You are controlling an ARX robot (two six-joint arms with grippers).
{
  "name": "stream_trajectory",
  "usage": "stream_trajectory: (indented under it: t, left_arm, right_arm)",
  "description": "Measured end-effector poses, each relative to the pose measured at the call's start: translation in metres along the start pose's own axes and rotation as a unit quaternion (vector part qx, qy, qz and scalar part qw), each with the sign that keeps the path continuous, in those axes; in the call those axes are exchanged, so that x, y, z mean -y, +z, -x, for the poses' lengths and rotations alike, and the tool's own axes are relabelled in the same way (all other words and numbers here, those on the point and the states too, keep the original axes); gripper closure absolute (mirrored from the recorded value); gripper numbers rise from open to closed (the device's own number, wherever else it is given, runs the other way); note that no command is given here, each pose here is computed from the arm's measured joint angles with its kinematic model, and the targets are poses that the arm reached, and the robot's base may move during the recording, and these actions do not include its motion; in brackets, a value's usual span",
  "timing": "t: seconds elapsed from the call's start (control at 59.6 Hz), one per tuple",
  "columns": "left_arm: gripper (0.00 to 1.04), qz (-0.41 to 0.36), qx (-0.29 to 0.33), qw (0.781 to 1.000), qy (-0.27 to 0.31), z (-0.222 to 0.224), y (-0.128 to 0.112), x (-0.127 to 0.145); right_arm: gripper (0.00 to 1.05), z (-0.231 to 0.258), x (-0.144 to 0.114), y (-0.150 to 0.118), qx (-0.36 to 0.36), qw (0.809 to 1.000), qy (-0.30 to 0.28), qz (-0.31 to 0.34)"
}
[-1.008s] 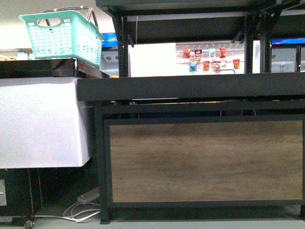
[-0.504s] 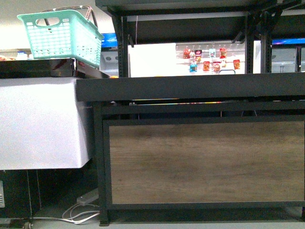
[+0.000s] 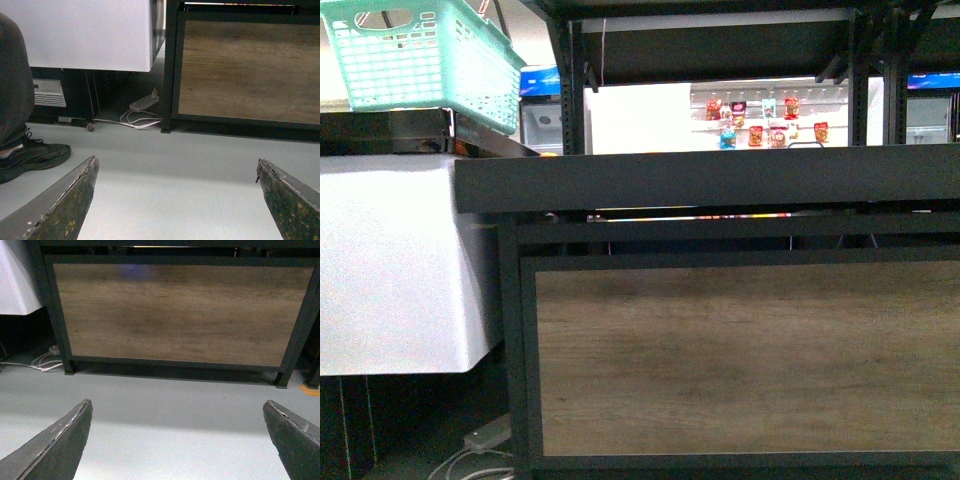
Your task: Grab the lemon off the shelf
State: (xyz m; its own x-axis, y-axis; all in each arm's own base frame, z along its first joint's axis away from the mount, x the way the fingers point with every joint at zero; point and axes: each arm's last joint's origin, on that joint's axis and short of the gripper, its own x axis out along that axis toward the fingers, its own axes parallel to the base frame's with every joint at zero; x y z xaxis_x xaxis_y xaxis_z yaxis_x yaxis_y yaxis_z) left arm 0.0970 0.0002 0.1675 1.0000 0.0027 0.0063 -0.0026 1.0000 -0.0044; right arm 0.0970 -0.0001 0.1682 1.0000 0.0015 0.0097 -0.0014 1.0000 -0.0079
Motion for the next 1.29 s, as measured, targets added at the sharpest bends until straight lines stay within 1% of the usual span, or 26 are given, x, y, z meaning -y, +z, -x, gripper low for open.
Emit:
stream_trajectory:
  t: [1.293]
  left_arm:
    - [0.08,0.000,0.000,1.000,0.000,0.0000,0.0000,0.0000]
  right_arm:
    - [0.02,0.0000,0.0000,0.0000,0.000,1.000,0.000,0.000]
